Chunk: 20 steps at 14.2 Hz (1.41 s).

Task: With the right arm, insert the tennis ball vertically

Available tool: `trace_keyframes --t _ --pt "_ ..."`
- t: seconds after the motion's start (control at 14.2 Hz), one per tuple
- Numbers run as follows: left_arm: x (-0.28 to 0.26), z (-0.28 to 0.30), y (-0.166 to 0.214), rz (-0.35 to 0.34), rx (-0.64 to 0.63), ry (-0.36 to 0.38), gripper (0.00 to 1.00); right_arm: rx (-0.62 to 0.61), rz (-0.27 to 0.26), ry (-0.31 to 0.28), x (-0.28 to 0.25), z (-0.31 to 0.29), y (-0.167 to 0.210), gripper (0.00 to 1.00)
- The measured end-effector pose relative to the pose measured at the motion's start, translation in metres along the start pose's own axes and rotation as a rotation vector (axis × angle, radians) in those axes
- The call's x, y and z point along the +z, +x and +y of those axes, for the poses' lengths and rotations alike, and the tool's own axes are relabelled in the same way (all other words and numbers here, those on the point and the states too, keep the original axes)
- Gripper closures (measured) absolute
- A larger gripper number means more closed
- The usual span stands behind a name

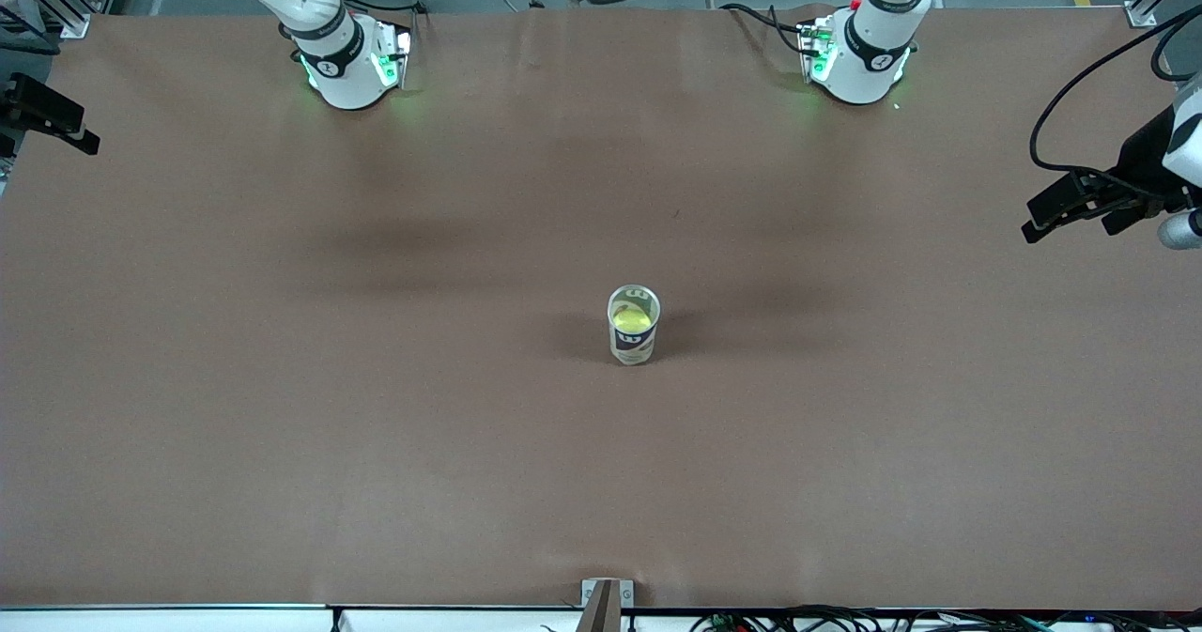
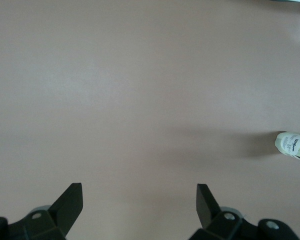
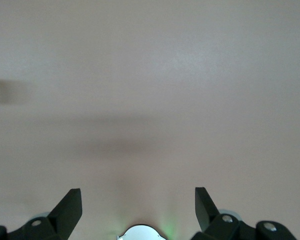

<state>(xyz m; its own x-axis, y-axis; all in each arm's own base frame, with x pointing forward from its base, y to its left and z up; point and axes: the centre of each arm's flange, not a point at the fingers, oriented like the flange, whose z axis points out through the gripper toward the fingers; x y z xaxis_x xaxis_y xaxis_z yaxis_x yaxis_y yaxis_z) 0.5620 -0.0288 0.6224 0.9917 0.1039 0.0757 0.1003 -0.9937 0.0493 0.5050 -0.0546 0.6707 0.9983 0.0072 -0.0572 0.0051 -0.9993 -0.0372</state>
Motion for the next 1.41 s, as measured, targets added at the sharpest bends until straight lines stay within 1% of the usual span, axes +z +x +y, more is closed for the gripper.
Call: trace_keyframes --t 1.41 --pt "0.0007 -0.0066 0.0023 -0.006 -0.011 0.002 0.0 -0.006 0.001 -0.002 0.0 -0.0029 0.0005 0.0"
